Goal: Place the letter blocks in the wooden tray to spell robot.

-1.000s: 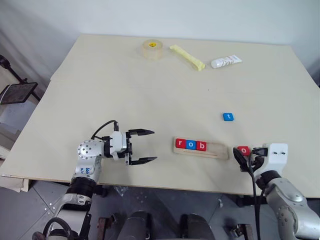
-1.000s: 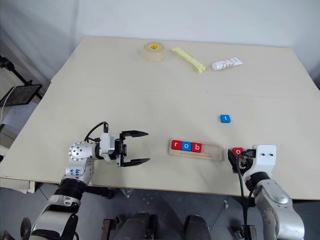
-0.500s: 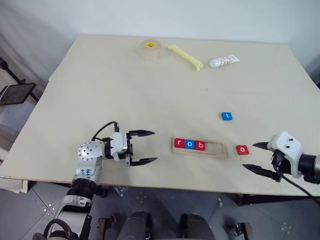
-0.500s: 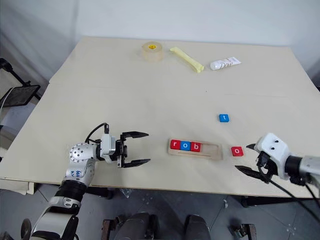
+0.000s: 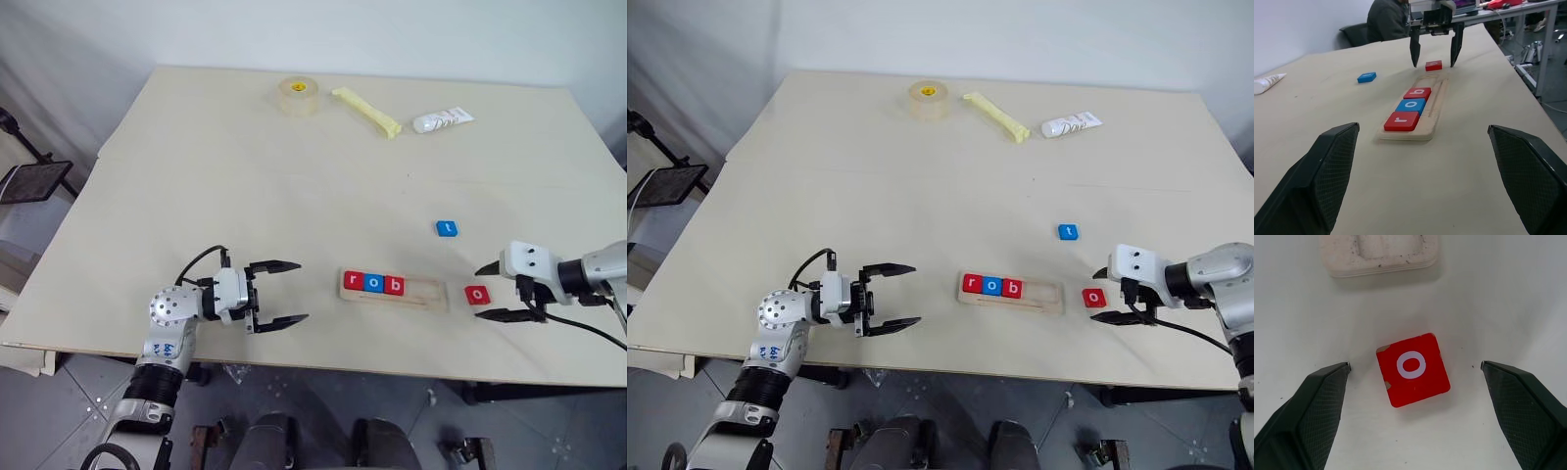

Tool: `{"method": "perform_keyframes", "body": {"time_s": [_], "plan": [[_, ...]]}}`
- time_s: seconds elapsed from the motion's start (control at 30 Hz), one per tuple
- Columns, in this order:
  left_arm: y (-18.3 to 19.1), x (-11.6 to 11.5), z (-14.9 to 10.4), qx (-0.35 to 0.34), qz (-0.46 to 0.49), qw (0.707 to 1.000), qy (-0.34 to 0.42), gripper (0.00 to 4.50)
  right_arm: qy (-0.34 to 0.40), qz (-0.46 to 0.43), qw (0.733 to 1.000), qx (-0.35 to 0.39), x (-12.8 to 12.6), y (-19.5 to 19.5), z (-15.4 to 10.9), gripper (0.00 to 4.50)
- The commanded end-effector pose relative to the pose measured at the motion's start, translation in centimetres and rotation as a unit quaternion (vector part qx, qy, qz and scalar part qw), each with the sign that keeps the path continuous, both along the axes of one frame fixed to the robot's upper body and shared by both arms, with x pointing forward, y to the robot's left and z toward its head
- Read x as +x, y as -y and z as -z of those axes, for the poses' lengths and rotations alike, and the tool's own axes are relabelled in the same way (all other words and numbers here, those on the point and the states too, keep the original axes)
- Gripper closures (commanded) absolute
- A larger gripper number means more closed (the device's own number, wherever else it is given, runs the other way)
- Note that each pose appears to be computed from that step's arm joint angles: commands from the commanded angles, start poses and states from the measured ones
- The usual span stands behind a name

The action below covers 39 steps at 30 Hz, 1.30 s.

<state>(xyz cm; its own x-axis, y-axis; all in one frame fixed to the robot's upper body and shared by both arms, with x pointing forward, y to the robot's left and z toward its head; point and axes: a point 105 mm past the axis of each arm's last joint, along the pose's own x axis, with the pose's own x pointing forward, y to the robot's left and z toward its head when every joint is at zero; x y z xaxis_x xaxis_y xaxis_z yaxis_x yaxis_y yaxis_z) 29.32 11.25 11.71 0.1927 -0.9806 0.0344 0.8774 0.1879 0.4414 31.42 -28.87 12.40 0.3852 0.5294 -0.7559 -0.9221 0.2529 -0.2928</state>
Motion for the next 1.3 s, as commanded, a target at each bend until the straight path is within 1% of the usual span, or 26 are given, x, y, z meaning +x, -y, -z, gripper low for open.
{"method": "perform_keyframes", "body": {"time_s": [0.03, 0.23, 0.27, 0.33, 0.37, 0.53, 0.6, 0.77, 0.87, 0.93, 0.97, 1.07, 1.3], "plan": [[-0.2, -0.3, -0.6, -0.003, -0.006, 1.000, 0.014, 0.00, -0.008, 0.002, 1.000, -0.010, 0.0, 0.4, 0.6, 0.03], [0.2, -0.1, -0.7, -0.006, -0.003, 1.000, 0.014, 0.00, 0.003, 0.020, 1.000, -0.024, 0.2, 0.7, 0.4, 0.03], [0.3, 0.0, -0.7, -0.007, -0.001, 1.000, 0.014, 0.00, 0.003, 0.022, 1.000, -0.021, 0.2, 0.6, 0.4, 0.20], [0.5, 0.3, -0.8, -0.008, 0.001, 1.000, 0.016, 0.00, 0.002, 0.023, 1.000, -0.016, 0.2, 0.4, 0.3, 0.60], [0.6, 0.4, -0.9, -0.008, 0.003, 1.000, 0.017, 0.00, 0.002, 0.022, 1.000, -0.015, 0.1, 0.4, 0.3, 0.88], [0.8, 0.6, -0.9, -0.008, 0.008, 1.000, 0.020, 0.00, 0.002, 0.020, 1.000, -0.012, -0.3, 0.2, 0.4, 2.49], [0.9, 0.7, -0.9, -0.008, 0.010, 1.000, 0.022, 0.00, 0.010, 0.020, 1.000, -0.008, -0.3, 0.1, 0.2, 3.04], [1.0, 0.7, -0.9, -0.009, 0.014, 1.000, 0.023, 0.00, 0.028, 0.040, 0.999, -0.007, -0.5, -0.4, -1.9, 3.06], [0.9, 0.7, -0.8, -0.008, 0.014, 1.000, 0.022, 0.00, 0.033, 0.060, 0.997, 0.039, -0.6, -2.2, -3.9, 3.06], [0.9, 0.7, -0.7, -0.008, 0.015, 1.000, 0.021, 0.00, 0.029, 0.053, 0.997, 0.051, -0.9, -3.5, -4.6, 3.06], [0.9, 0.7, -0.7, -0.008, 0.016, 1.000, 0.020, 0.00, 0.015, 0.043, 0.998, 0.036, -1.2, -3.9, -4.5, 3.06], [1.1, 0.9, -0.6, -0.009, 0.016, 1.000, 0.019, 0.00, 0.015, 0.031, 0.999, 0.027, -0.8, -5.3, -4.4, 3.06], [1.5, 1.0, -0.7, -0.015, 0.015, 1.000, 0.022, 0.00, -0.002, 0.000, 1.000, 0.009, -0.2, -8.0, -3.1, 3.06]]}}
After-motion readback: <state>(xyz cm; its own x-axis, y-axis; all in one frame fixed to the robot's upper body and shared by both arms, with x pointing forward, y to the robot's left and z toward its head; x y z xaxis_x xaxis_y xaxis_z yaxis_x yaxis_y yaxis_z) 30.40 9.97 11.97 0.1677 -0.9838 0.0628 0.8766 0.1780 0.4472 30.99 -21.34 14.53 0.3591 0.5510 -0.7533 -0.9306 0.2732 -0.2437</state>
